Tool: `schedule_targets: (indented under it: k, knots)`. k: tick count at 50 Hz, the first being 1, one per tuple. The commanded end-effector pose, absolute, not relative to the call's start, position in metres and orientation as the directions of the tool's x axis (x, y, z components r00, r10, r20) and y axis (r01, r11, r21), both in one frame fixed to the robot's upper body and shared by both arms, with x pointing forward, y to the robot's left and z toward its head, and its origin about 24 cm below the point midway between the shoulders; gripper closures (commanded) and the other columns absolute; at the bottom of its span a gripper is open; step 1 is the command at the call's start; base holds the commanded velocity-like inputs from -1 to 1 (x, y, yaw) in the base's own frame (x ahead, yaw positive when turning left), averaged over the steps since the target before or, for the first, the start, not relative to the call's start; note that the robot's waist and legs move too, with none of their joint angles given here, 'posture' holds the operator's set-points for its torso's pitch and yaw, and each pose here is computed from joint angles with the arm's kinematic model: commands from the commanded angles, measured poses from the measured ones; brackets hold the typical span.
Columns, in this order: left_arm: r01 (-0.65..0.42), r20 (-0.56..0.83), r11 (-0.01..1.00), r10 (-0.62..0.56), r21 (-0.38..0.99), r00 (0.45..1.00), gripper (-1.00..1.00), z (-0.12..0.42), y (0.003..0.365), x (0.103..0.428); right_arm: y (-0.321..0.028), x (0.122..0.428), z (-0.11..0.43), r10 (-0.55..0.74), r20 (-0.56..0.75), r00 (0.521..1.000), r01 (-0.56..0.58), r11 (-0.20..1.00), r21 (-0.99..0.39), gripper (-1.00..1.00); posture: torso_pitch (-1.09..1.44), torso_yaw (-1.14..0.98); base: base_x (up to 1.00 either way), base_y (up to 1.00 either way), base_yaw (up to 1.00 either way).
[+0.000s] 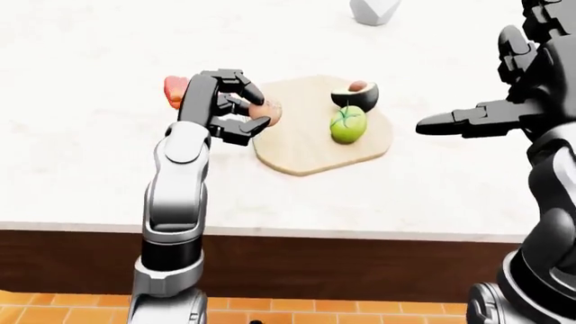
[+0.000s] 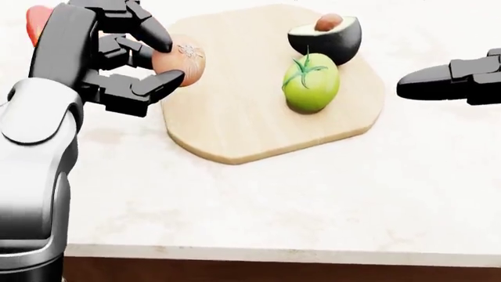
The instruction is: Place the avocado, onion, tomato and bell pepper on the cutting board.
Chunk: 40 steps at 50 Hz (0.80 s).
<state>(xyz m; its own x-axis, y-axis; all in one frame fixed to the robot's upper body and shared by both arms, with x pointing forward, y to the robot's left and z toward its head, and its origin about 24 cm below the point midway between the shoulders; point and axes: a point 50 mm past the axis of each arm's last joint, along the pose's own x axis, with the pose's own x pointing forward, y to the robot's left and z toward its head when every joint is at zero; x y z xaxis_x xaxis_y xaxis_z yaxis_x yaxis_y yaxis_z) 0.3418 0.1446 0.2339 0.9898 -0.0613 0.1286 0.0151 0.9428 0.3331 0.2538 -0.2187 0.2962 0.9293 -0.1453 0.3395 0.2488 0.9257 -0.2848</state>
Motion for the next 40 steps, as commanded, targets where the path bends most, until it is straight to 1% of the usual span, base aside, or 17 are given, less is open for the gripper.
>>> schedule_targets:
  k: [1,5,16,25,26,29,31,33,37,38,40]
  knots:
    - [-0.004,0.250,0.940,-0.086,0.342,0.964,0.59,0.257,0.138,0.336,-0.218,0.247,0.308,-0.144,0.411,0.900,0.276,0.919,-0.283,-1.00,0.16,0.00,0.00,0.00,0.00]
    - [0.035,0.241,0.938,-0.124,0.344,0.963,0.61,0.252,0.126,0.335,-0.218,0.246,0.306,-0.145,0.411,0.900,0.276,0.920,-0.279,-1.00,0.16,0.00,0.00,0.00,0.00]
    - [0.094,0.222,0.929,-0.182,0.357,0.958,0.61,0.243,0.106,0.331,-0.219,0.247,0.303,-0.149,0.408,0.901,0.276,0.921,-0.275,-1.00,0.16,0.00,0.00,0.00,0.00]
    - [0.107,0.212,0.924,-0.195,0.367,0.958,0.57,0.239,0.102,0.331,-0.219,0.247,0.302,-0.153,0.407,0.901,0.280,0.920,-0.274,-1.00,0.16,0.00,0.00,0.00,0.00]
    - [0.107,0.209,0.923,-0.195,0.370,0.958,0.50,0.239,0.102,0.331,-0.219,0.247,0.302,-0.153,0.406,0.901,0.280,0.920,-0.274,-1.00,0.16,0.00,0.00,0.00,0.00]
    - [0.108,0.207,0.922,-0.196,0.372,0.959,0.40,0.238,0.102,0.331,-0.219,0.247,0.302,-0.151,0.407,0.901,0.278,0.921,-0.274,-1.00,0.16,0.00,0.00,0.00,0.00]
    - [0.106,0.206,0.921,-0.194,0.374,0.959,0.37,0.237,0.103,0.331,-0.219,0.247,0.302,-0.151,0.407,0.901,0.278,0.921,-0.274,-1.00,0.16,0.00,0.00,0.00,0.00]
    - [0.109,0.202,0.919,-0.197,0.378,0.959,0.22,0.236,0.102,0.331,-0.220,0.247,0.302,-0.152,0.407,0.901,0.279,0.920,-0.274,-1.00,0.16,0.00,0.00,0.00,0.00]
    - [0.115,0.194,0.917,-0.201,0.381,0.960,0.15,0.233,0.102,0.331,-0.220,0.247,0.302,-0.151,0.406,0.901,0.278,0.921,-0.274,-1.00,0.16,0.00,0.00,0.00,0.00]
    - [0.116,0.193,0.917,-0.202,0.381,0.960,0.10,0.233,0.101,0.331,-0.220,0.248,0.302,-0.151,0.406,0.901,0.278,0.921,-0.274,-1.00,0.16,0.00,0.00,0.00,0.00]
    - [0.119,0.192,0.917,-0.204,0.381,0.960,0.10,0.233,0.101,0.330,-0.220,0.248,0.301,-0.151,0.406,0.902,0.277,0.921,-0.274,-1.00,0.16,0.00,0.00,0.00,0.00]
